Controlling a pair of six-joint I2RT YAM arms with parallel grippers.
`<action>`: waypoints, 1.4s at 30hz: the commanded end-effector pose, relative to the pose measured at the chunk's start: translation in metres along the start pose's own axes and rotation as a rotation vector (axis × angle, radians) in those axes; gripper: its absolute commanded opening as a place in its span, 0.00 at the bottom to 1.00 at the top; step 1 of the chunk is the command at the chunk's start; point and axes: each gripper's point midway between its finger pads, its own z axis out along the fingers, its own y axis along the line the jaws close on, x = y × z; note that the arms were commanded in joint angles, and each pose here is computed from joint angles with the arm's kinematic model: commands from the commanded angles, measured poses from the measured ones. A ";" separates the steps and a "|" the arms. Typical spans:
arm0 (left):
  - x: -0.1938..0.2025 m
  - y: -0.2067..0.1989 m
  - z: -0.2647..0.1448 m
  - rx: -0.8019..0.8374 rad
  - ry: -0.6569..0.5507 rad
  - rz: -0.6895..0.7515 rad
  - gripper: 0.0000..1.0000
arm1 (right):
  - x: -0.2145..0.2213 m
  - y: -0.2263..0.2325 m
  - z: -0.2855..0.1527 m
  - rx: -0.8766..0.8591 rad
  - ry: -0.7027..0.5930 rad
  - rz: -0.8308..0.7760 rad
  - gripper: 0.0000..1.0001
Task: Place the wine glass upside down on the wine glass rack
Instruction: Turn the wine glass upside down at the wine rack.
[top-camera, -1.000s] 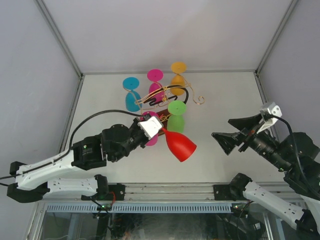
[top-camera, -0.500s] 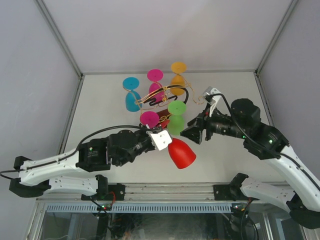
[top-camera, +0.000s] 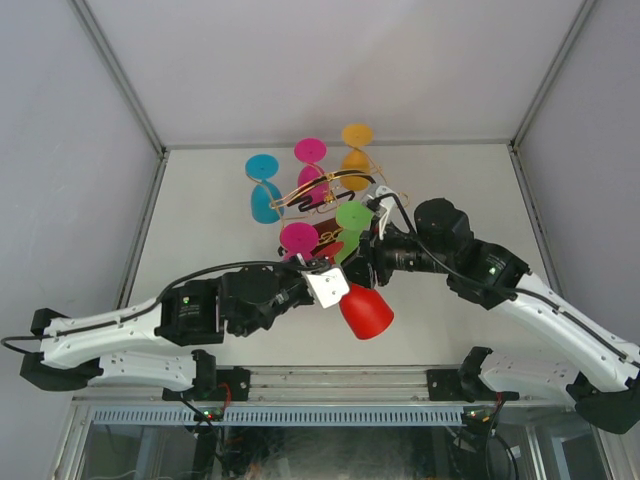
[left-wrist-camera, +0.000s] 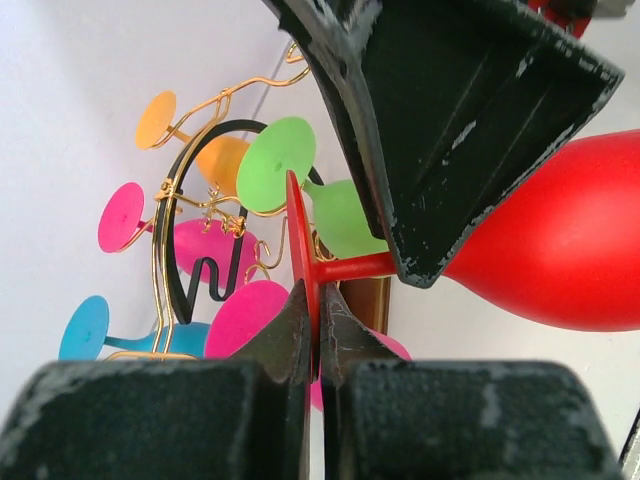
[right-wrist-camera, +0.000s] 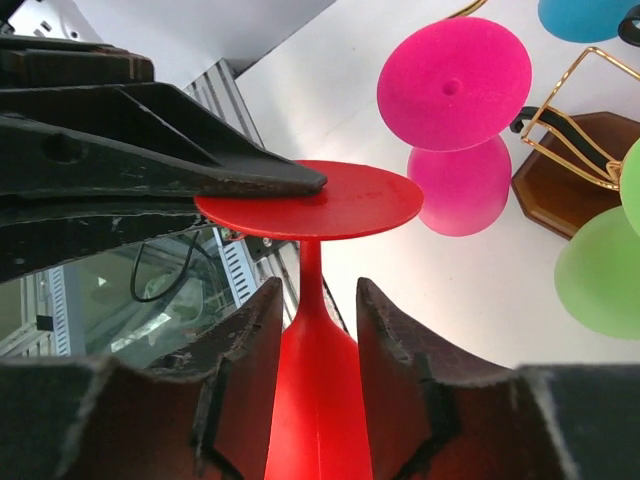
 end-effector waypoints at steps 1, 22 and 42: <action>-0.026 0.021 -0.007 -0.066 -0.073 -0.031 0.00 | -0.010 0.003 0.006 0.000 -0.052 -0.005 0.32; -0.025 0.035 -0.012 -0.153 -0.051 -0.048 0.00 | -0.011 0.000 0.009 0.002 -0.143 -0.062 0.00; -0.032 0.032 -0.009 -0.139 -0.073 -0.045 0.00 | -0.006 0.005 0.017 -0.049 -0.135 -0.059 0.25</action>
